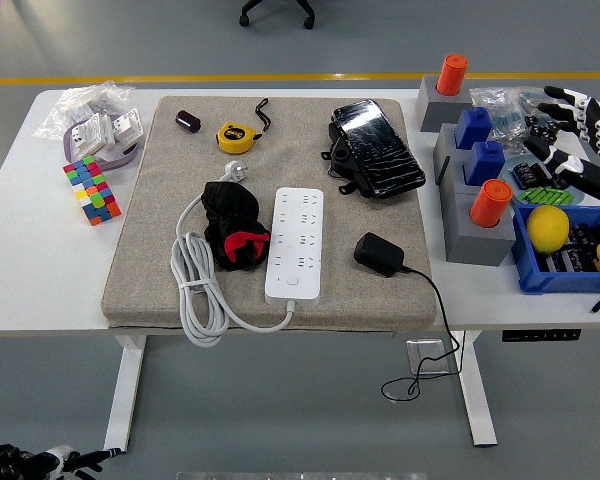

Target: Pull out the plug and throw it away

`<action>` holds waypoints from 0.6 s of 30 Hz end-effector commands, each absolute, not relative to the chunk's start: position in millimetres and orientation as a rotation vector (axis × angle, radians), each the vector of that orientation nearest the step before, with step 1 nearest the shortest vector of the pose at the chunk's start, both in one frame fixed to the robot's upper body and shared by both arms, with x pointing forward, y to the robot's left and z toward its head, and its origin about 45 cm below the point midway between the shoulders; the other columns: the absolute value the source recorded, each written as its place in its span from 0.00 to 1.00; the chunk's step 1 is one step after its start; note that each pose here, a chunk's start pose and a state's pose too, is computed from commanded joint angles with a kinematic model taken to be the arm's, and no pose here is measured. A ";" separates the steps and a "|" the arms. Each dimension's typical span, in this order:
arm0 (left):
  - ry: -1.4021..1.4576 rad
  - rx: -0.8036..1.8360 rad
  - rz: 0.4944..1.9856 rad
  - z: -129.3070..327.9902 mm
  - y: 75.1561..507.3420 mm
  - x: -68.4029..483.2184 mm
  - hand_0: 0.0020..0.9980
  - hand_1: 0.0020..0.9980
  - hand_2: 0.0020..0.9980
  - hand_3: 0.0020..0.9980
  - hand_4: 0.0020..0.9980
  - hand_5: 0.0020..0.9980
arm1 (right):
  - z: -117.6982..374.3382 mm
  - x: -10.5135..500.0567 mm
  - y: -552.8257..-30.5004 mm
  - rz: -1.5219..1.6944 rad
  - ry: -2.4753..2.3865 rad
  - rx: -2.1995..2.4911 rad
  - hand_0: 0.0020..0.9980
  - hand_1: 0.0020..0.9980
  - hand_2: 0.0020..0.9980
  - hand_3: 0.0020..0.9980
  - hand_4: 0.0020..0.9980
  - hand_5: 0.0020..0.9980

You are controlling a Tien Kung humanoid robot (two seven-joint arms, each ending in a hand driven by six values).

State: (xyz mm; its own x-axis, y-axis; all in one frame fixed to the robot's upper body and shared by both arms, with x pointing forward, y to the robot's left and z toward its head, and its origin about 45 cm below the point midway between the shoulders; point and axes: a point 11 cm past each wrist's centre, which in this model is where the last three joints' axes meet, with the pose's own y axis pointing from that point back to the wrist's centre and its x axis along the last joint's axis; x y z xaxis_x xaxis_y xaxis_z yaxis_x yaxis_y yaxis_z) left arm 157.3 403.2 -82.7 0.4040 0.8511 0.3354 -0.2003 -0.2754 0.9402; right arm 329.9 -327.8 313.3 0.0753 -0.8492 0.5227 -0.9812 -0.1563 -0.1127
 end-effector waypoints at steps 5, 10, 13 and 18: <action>0.600 1.511 1.132 -83.5 399.9 157.5 0.53 0.66 0.69 0.67 0.84 0.70 | 318.2 330.5 -331.7 0.719 -1.852 2.072 0.91 0.88 0.84 0.89 1.00 0.74; 0.605 1.529 1.124 -85.0 402.6 150.8 0.53 0.66 0.69 0.67 0.84 0.70 | 319.0 330.1 -333.3 0.724 -1.854 2.064 0.91 0.88 0.84 0.89 1.00 0.74; 0.603 1.530 1.125 -84.6 403.9 150.8 0.53 0.67 0.69 0.67 0.84 0.70 | 318.2 329.1 -335.9 0.719 -1.860 2.054 0.91 0.88 0.84 0.89 1.00 0.74; 0.597 1.520 1.129 -83.7 402.3 154.9 0.53 0.66 0.69 0.67 0.84 0.70 | 319.3 328.8 -339.1 0.721 -1.868 2.042 0.90 0.88 0.84 0.89 1.00 0.73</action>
